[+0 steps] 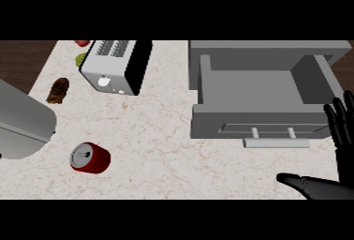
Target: Pick up the can, place it into the drawer and close the drawer
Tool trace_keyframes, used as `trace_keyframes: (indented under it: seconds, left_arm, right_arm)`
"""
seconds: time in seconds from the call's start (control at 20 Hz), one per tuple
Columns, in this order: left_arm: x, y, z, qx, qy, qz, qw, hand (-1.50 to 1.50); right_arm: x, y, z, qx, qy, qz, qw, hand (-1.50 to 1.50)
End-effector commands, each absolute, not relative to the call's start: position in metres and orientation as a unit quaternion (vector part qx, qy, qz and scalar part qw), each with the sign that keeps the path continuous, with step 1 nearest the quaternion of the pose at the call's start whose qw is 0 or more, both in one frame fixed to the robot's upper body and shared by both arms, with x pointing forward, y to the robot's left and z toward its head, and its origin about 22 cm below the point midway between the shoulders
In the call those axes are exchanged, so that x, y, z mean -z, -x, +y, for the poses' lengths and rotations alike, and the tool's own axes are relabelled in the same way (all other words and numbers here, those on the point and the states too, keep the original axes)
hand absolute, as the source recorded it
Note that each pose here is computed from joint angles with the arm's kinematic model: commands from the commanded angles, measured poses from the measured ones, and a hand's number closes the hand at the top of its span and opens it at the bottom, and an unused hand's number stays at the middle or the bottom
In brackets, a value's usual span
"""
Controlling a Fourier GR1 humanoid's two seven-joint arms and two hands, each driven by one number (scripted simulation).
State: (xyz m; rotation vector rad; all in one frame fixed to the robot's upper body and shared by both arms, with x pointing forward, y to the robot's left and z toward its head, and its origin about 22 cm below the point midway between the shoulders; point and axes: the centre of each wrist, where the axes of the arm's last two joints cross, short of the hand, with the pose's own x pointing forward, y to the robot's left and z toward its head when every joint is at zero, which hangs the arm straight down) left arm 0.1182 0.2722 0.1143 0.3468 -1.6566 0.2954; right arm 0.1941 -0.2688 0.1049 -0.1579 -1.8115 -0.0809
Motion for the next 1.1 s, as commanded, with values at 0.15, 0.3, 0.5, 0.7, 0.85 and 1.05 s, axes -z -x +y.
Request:
trace_keyframes:
  seconds: [0.15, 0.3, 0.5, 0.7, 0.85, 1.05]
  left_arm:
    - [-0.073, -0.134, 0.262, -0.124, -0.146, -0.714, 0.673, -1.50]
    - [-0.073, -0.139, 0.269, -0.133, -0.147, -0.698, 0.688, -1.50]
    - [-0.050, -0.151, 0.248, -0.125, -0.163, -0.691, 0.693, -1.50]
    - [-0.026, -0.152, 0.252, -0.124, -0.161, -0.684, 0.700, -1.50]
    - [0.000, -0.144, 0.263, -0.133, -0.182, -0.678, 0.700, -1.50]
    - [0.039, -0.145, 0.244, -0.139, -0.187, -0.676, 0.700, -1.50]
  right_arm:
    - [-0.109, -0.193, -0.289, 0.028, 0.083, -0.790, 0.607, -1.50]
    - [-0.117, -0.200, -0.275, 0.036, 0.078, -0.789, 0.608, -1.50]
    - [-0.099, -0.168, -0.285, 0.025, 0.079, -0.796, 0.600, -1.50]
    - [-0.102, -0.166, -0.277, 0.034, 0.086, -0.792, 0.603, -1.50]
    - [-0.112, -0.175, -0.291, 0.042, 0.087, -0.787, 0.610, -1.50]
    - [-0.129, -0.172, -0.293, 0.023, 0.097, -0.790, 0.605, -1.50]
